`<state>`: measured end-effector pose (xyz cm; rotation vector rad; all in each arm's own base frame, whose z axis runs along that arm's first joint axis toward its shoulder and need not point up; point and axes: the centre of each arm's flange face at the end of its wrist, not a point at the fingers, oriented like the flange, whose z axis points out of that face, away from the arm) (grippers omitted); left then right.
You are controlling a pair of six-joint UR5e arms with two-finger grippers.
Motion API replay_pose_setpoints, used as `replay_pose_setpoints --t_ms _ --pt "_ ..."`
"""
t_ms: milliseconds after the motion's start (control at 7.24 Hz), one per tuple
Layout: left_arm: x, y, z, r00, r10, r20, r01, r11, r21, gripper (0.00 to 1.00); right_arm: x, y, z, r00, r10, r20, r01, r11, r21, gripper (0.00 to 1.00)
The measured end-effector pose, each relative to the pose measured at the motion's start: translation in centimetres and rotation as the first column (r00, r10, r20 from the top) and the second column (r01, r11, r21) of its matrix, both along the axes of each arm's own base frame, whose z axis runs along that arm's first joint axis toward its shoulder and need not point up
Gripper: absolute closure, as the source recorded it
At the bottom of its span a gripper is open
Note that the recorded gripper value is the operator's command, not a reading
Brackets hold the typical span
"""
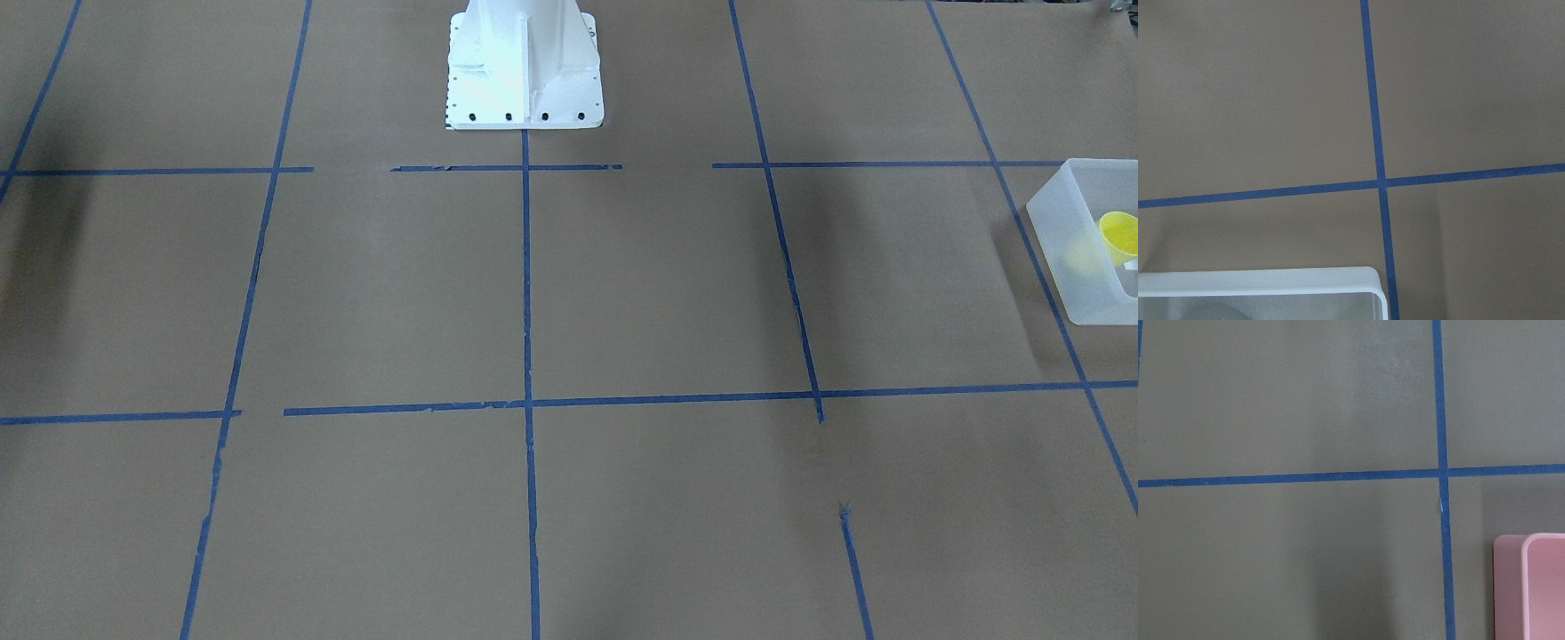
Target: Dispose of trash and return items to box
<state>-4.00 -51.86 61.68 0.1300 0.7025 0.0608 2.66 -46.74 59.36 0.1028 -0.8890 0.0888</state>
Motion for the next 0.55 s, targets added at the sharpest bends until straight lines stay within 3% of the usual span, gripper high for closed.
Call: replay_pose_setpoints --t_ms 552 --pt "0.0 0.1 0.8 1.0 0.009 0.0 -0.009 1.0 -0.006 0.0 0.0 0.9 2.2 1.0 -0.009 -0.001 0.009 0.999 -0.033 0.0"
